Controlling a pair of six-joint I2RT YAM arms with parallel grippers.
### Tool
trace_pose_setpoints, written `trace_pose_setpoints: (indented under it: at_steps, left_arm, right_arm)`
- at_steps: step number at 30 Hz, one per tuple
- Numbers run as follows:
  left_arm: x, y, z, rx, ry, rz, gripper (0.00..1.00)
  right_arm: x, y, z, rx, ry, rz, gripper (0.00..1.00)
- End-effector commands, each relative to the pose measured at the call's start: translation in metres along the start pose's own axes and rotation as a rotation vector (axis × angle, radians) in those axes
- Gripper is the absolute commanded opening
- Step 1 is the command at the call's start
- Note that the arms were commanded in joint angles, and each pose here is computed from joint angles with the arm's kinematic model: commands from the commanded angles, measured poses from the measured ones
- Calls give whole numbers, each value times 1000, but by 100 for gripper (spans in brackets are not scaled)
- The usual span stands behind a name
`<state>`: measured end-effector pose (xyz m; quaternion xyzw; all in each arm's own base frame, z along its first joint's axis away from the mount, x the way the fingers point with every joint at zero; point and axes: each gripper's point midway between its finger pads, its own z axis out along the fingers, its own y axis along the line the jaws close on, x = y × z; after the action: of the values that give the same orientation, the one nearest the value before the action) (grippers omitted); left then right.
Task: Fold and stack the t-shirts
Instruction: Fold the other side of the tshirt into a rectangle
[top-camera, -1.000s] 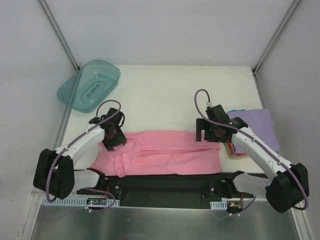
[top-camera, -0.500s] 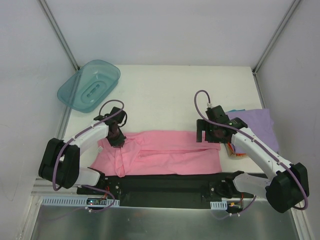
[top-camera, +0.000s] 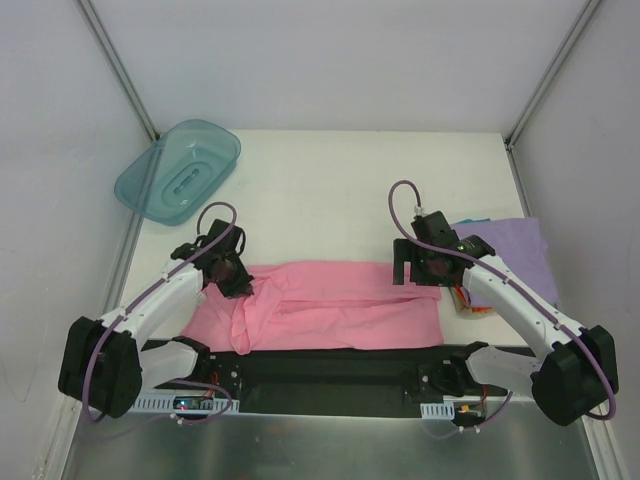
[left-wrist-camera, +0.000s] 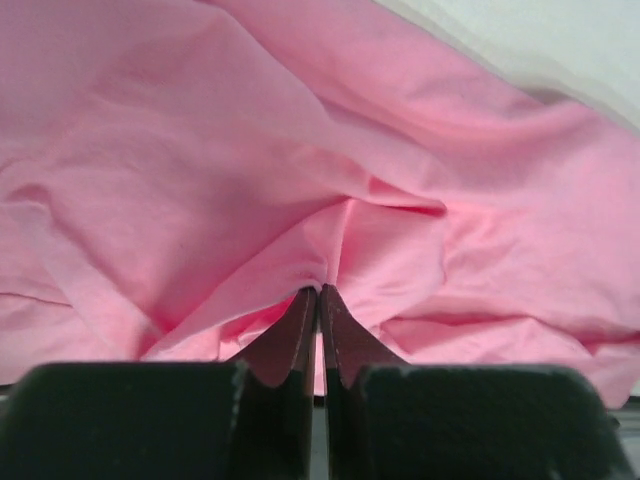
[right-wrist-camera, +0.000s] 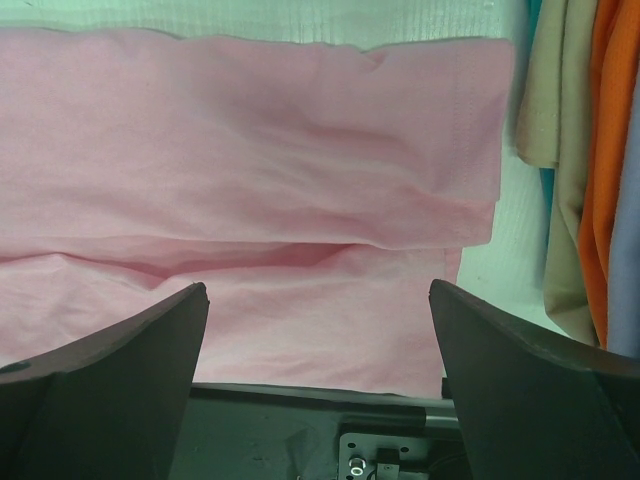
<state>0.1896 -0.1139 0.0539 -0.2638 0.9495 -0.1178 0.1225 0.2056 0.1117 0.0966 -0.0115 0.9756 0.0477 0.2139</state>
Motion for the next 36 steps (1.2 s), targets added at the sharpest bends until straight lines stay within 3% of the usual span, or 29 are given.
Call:
trace_pose_setpoints:
  at_steps: [1,20,31,34,35,36]
  left_arm:
    - [22,-12,-11,94,55,17,0]
    - [80,-66,-15,162,178,175,0]
    - [92,-102,-8,190,198,280,0]
    - [99,-103,0,165,241,312,13]
    - [101,-103,1,163,251,319,27]
    - [103,-102,2,159,261,329,34]
  right_arm:
    - [3,-4,-4,8,-11,-9,97]
    - [5,-2,-6,-14,-17,-10,97]
    - [5,-2,-7,-18,-19,-16,97]
    - [7,-3,-7,-14,-15,-18,96]
    - [7,-4,-7,-11,-19,-21,97]
    - [7,-5,-7,-8,-18,-18,97]
